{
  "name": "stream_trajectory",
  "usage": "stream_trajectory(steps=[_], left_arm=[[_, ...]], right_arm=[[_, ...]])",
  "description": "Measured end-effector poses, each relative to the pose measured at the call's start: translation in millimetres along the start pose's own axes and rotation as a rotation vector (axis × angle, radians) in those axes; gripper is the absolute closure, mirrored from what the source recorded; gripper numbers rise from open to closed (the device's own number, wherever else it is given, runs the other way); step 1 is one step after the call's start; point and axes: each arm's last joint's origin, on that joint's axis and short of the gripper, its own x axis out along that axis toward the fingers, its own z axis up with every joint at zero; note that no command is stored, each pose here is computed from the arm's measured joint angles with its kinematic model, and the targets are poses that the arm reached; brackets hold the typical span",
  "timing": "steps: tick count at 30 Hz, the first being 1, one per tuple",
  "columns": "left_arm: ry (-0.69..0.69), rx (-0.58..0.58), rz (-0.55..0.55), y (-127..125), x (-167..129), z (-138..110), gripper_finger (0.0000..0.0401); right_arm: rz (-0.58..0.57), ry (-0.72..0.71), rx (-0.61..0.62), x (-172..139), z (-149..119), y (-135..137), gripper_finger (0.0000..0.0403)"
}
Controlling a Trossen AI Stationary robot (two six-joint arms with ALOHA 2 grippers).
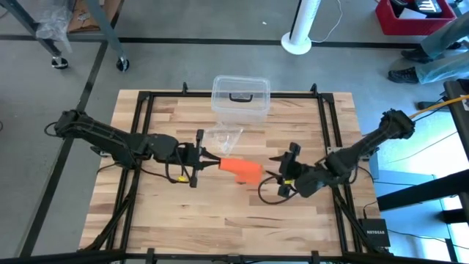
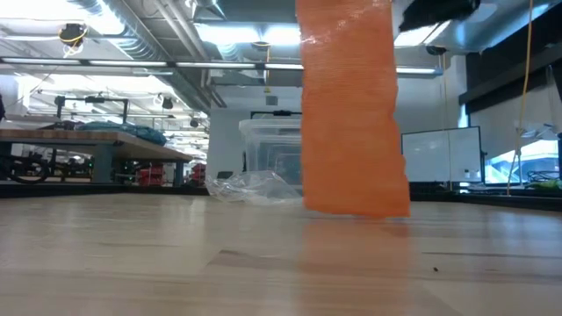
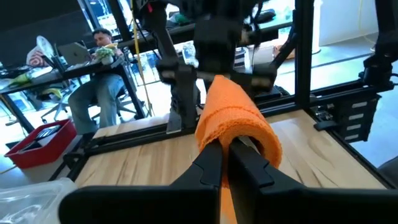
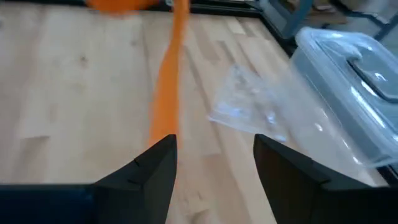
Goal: Roll bandage
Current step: Roll the orange bandage
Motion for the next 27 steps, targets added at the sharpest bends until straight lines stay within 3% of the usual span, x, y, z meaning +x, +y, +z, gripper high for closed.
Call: stream_trajectory(steps=[4, 11, 17, 22, 27], left_arm=[[0.005, -0.002, 0.013, 3, 2, -1, 0.0398], [0.007, 0.003, 0.013, 3, 2, -2, 0.0398], [0.005, 0.020, 0.000, 0, 1, -1, 0.0397], [0.002, 0.045, -0.011, -3, 0, 0, 0.0397], [-0.007, 0.062, -0.046, -4, 0, 0, 0.0397]], right_arm=[[0.028, -0.003, 0.020, 15, -11, 7, 0.0188], [0.068, -0.159, -0.023, 17, 7, 16, 0.0188], [-0.108, -0.222, -0.077, 19, 14, 8, 0.0206], [-0.058, -0.262, -0.132, 20, 21, 8, 0.0284], [-0.072, -0.334, -0.318, 13, 38, 9, 0.0390]])
